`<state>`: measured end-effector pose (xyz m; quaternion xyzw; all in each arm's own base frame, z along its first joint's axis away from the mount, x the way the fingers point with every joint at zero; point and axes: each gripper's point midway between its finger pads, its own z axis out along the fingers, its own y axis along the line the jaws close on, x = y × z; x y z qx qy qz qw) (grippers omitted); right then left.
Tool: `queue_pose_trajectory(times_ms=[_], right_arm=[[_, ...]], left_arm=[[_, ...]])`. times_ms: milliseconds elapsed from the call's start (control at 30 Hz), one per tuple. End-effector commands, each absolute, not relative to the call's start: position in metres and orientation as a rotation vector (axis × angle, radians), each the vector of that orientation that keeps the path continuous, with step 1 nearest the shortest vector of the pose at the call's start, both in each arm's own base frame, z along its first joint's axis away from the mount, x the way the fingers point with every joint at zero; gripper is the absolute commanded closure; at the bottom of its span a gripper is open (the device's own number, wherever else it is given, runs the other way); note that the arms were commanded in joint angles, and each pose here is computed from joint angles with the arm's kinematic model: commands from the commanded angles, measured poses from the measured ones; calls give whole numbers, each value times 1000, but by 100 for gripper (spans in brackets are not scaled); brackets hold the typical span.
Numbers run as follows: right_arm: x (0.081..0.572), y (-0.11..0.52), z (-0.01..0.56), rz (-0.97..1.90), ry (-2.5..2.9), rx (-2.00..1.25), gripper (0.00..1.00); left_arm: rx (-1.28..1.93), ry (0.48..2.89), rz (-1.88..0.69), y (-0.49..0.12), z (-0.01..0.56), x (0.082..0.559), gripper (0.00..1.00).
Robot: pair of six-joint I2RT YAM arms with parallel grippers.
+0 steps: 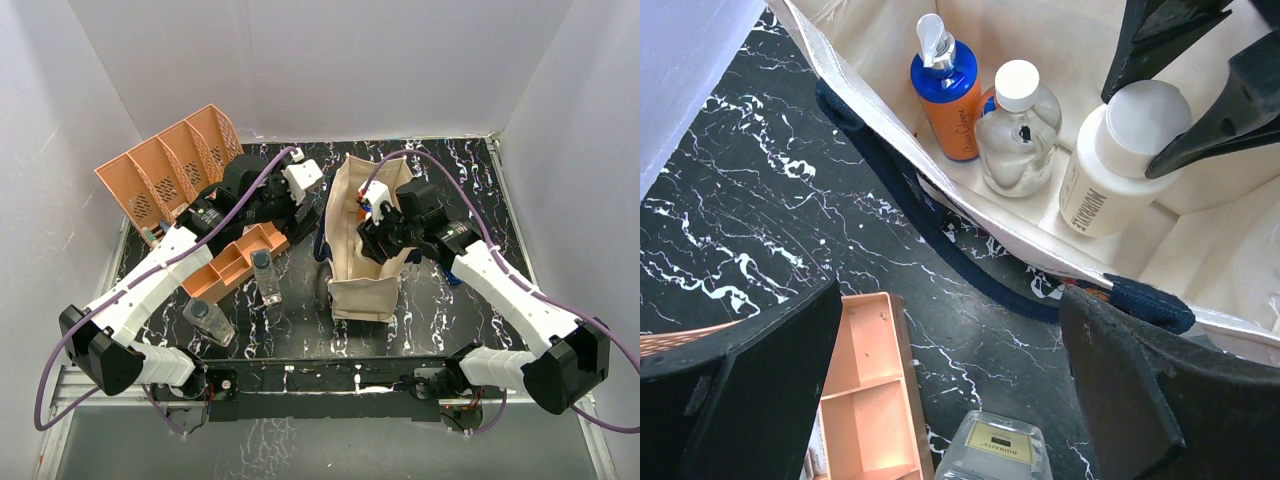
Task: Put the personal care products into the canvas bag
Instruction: Place the care product in the canvas bag.
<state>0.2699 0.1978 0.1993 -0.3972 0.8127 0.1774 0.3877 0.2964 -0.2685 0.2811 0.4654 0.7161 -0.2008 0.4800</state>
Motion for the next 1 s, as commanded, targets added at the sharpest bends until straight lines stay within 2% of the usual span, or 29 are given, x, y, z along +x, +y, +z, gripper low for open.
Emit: queue_pose_trajectory(times_ms=[0, 267, 767, 967], right_arm=[[310, 211, 248, 379, 1805, -959, 92], [331, 211, 234, 349, 1813, -937, 92], [342, 195, 219, 279, 1801, -896, 92], [346, 195, 216, 279, 1794, -894, 92]], left_arm=[[1108, 1706, -491, -270, 298, 301, 12], [1141, 1663, -555, -278, 312, 293, 12], [1378, 1567, -738, -312, 300, 226, 15], [1362, 1582, -721, -315, 294, 228, 15]])
